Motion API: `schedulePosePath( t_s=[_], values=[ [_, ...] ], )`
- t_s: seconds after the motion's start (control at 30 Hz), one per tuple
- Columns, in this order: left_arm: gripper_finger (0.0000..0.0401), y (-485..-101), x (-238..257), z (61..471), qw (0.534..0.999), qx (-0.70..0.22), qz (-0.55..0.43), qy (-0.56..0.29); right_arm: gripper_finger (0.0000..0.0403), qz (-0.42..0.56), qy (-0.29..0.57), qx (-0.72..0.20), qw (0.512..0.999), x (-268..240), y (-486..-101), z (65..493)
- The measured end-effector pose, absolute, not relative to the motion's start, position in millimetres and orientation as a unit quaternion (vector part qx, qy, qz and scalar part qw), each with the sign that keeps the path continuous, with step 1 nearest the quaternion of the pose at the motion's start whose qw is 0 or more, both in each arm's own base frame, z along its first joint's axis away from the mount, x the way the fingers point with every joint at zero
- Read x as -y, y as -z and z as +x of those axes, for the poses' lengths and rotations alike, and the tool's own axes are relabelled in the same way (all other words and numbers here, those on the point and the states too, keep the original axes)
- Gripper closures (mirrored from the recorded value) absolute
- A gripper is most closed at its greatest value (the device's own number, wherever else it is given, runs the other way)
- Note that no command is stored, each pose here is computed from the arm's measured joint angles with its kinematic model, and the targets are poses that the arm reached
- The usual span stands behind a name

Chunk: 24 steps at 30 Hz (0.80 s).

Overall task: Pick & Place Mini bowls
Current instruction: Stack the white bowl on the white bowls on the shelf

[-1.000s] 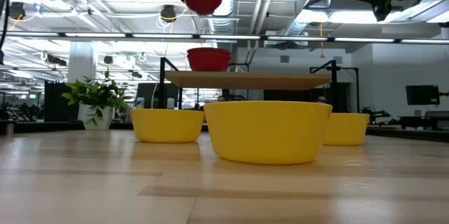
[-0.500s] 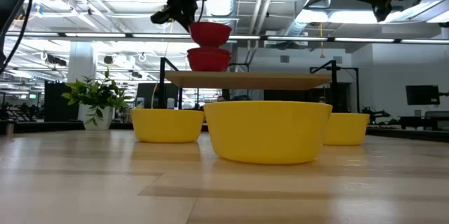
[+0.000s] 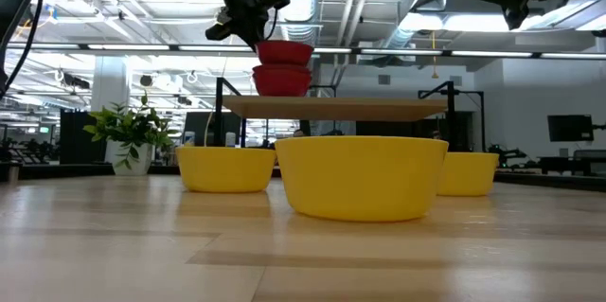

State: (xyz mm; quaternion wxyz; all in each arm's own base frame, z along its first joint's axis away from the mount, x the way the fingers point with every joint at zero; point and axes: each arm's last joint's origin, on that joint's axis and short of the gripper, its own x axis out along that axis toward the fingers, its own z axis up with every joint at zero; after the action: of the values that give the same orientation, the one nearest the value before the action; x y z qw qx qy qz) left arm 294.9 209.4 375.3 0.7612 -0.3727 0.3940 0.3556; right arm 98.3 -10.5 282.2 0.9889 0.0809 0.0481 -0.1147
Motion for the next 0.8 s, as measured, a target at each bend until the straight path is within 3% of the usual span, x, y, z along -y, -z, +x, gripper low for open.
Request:
schedulePosePath(
  t_s=[0.8],
  values=[
    [0.0394, -376.4, -214.8, 292.5, 0.772, -0.392, -0.353, -0.355, 0.0386, 0.085, 0.115, -0.048, 0.989, 10.5, -282.2, 98.3]
  ],
)
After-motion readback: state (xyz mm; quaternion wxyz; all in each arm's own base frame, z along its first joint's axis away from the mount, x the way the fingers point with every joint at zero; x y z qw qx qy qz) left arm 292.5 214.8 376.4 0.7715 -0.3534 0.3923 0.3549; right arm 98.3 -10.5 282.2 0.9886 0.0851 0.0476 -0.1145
